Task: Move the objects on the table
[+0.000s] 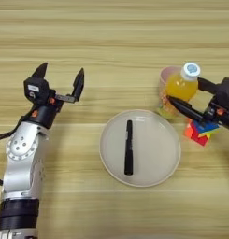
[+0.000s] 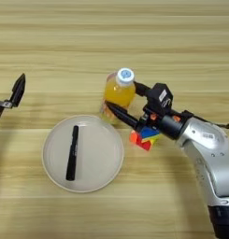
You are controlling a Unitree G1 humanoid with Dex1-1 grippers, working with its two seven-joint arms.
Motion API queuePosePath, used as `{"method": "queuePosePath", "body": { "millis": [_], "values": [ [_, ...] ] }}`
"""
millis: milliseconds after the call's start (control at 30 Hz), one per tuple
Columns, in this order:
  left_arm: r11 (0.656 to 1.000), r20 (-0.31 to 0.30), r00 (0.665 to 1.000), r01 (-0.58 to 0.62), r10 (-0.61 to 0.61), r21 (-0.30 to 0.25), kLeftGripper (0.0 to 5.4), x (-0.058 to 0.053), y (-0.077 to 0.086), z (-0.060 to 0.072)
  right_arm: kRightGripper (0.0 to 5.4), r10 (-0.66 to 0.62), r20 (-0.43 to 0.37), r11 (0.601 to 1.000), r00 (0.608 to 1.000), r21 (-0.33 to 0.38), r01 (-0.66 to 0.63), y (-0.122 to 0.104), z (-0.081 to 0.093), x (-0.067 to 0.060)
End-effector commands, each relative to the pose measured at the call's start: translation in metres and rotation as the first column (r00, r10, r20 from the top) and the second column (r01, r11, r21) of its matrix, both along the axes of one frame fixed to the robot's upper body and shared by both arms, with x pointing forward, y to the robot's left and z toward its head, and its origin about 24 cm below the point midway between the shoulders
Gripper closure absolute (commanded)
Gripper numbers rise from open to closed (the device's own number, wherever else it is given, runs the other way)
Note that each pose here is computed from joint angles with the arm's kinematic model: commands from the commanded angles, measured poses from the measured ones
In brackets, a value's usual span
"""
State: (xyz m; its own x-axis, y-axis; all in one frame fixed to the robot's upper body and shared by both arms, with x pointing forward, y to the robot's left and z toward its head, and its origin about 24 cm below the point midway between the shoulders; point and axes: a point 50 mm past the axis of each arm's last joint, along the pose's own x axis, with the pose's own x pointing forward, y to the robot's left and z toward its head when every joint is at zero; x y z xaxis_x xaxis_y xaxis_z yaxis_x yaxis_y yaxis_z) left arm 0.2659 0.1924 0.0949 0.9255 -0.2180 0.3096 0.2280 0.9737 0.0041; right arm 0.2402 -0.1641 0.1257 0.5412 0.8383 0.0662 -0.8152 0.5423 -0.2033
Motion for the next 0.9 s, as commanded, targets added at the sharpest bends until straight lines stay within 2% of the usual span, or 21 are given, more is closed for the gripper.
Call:
{"method": "queuePosePath", "body": {
  "millis": [33, 467, 900],
  "values": [
    [1.000, 0.011, 1.000, 0.009, -0.009, 0.018, 0.00, 0.001, -0.004, 0.002, 1.98, 0.102, 0.035, 0.995, 0.994, -0.007, -0.102, 0.005, -0.003, -0.006],
    [1.000, 0.008, 1.000, 0.016, -0.016, 0.026, 0.00, 0.001, -0.009, 0.000, 1.98, 0.238, 0.000, 0.971, 0.971, -0.034, -0.238, 0.028, -0.023, -0.005],
    [1.000, -0.004, 1.000, 0.021, -0.021, 0.018, 0.00, 0.002, -0.012, -0.004, 1.98, 0.251, -0.070, 0.964, 0.965, -0.071, -0.256, 0.033, -0.045, -0.002]
  ]
}}
